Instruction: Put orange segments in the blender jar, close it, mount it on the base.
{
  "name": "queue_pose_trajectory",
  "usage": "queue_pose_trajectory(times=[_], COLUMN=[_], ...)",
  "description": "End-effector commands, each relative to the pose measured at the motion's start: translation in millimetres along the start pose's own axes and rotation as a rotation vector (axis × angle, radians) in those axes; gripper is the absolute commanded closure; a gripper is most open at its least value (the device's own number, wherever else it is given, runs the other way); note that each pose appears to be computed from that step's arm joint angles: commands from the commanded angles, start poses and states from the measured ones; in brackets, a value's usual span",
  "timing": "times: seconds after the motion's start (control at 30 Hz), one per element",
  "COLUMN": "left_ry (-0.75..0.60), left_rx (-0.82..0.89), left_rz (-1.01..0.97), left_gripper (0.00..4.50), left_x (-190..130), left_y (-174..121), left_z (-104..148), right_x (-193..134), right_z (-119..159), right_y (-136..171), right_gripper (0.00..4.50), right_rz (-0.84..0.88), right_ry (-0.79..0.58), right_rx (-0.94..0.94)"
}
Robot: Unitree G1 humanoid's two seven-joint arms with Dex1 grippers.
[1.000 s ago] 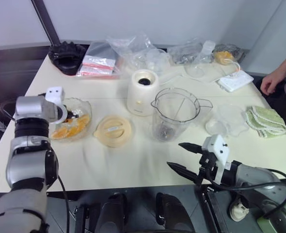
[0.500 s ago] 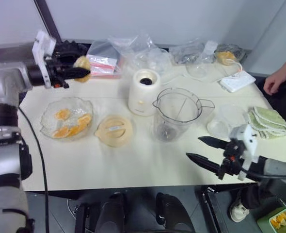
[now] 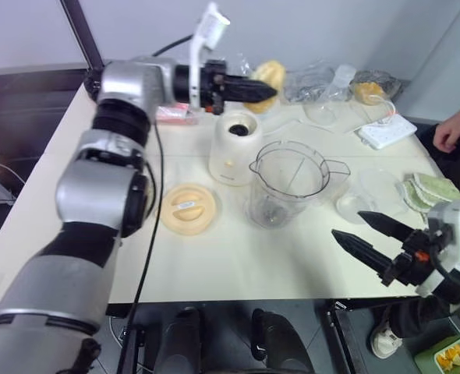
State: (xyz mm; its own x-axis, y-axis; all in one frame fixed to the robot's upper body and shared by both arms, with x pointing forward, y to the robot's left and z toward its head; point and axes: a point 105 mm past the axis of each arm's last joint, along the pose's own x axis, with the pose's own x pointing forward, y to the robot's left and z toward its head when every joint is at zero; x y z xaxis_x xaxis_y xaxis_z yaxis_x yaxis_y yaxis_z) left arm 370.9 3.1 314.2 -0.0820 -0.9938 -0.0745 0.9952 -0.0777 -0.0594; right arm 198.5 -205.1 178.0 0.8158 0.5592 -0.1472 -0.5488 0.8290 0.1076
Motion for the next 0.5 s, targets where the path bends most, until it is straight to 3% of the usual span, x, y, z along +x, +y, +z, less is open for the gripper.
queue_pose_trajectory(times=[0.03,0.13,0.2,0.5], left_ry=[0.023,0.055,0.127,0.249], left_rx=[0.072,0.074,0.093,0.112], left_rz=[-0.058,-0.106,-0.089,-0.044], left_gripper=[3.86,3.86,3.86,3.86], left_x=[18.6,36.5,50.9,77.3], left_y=[-8.7,-12.8,-8.4,-0.7], left_z=[11.0,0.6,-21.3,-76.3], right_x=[-5.7,-8.4,-9.4,-3.4], right_z=[7.2,3.3,2.1,2.4], right_y=[1.6,2.0,0.7,-0.5], right_gripper=[0.21,0.21,0.21,0.21], right_rz=[-0.030,-0.041,-0.050,-0.056], right_ry=[-0.045,-0.037,-0.037,-0.038], right_rx=[-0.045,-0.044,-0.047,-0.058])
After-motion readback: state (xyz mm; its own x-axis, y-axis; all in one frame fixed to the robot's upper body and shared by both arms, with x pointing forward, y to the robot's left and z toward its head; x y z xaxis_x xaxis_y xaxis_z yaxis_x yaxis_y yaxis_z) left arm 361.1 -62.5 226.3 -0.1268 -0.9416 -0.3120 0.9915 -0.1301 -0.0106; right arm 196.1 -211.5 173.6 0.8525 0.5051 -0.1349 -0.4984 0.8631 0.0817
